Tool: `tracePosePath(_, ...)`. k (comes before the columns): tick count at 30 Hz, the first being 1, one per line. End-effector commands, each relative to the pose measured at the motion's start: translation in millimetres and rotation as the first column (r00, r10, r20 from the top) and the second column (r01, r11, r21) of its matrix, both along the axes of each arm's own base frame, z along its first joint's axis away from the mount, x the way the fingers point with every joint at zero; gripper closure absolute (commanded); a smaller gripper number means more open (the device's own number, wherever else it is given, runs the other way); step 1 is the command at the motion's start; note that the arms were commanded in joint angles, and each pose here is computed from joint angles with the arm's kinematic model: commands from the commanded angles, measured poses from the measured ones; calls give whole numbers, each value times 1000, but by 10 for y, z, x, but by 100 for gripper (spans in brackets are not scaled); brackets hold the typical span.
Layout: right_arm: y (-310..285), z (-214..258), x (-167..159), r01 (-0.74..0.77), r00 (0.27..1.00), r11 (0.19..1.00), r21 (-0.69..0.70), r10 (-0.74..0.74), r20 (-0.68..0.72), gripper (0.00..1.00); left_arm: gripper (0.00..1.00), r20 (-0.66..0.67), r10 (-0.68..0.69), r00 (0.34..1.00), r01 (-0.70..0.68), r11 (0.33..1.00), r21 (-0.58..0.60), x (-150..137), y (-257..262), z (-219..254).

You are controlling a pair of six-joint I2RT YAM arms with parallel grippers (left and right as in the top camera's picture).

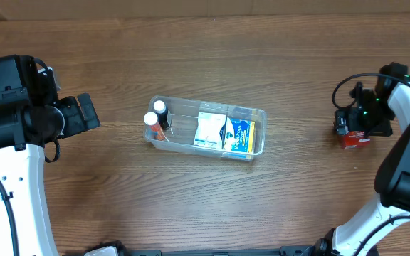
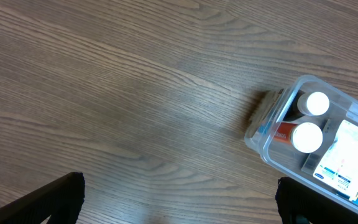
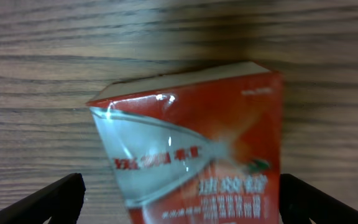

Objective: Pack container
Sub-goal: 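Lower the right gripper and grasp the red-and-white box, then carry the red box with the right gripper over the container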

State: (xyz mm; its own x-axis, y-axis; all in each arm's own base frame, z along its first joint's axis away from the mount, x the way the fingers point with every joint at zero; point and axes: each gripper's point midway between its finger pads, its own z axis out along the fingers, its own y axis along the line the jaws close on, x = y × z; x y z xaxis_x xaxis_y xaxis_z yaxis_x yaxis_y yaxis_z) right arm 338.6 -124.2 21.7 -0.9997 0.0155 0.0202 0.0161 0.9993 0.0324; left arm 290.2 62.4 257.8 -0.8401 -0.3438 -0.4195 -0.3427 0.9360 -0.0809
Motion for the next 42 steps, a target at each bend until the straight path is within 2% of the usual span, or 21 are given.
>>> tracePosePath(1,83,-163,-13,-54,998,998,21,55,-34,0,0,5,1,1000,-1,1000,-3,16,-4,5)
tracePosePath(8,63,-274,-19,-54,997,998,14,55,-55,1,0,4,3,1000,-3,1000,0,13,2,4)
tracePosePath(17,48,-277,28,10,999,1000,4,-10,-39,12,0,4,2,1000,-2,1000,0,13,2,4)
tracePosePath(19,47,-277,29,10,999,1000,4,-9,-39,16,0,4,3,1000,-3,1000,0,13,2,4)
tracePosePath(22,46,-277,34,10,999,1000,3,-10,-36,32,0,4,2,1000,-2,1000,0,13,2,4)
tracePosePath(23,45,-277,35,10,999,1000,3,-10,-36,34,0,4,2,1000,-2,1000,0,13,2,4)
tracePosePath(36,41,-250,67,33,999,999,1,-33,-22,34,0,5,3,1000,-3,1000,0,14,3,5)
tracePosePath(42,41,141,259,80,991,997,3,-80,104,36,0,8,3,1000,-3,1000,1,23,5,9)
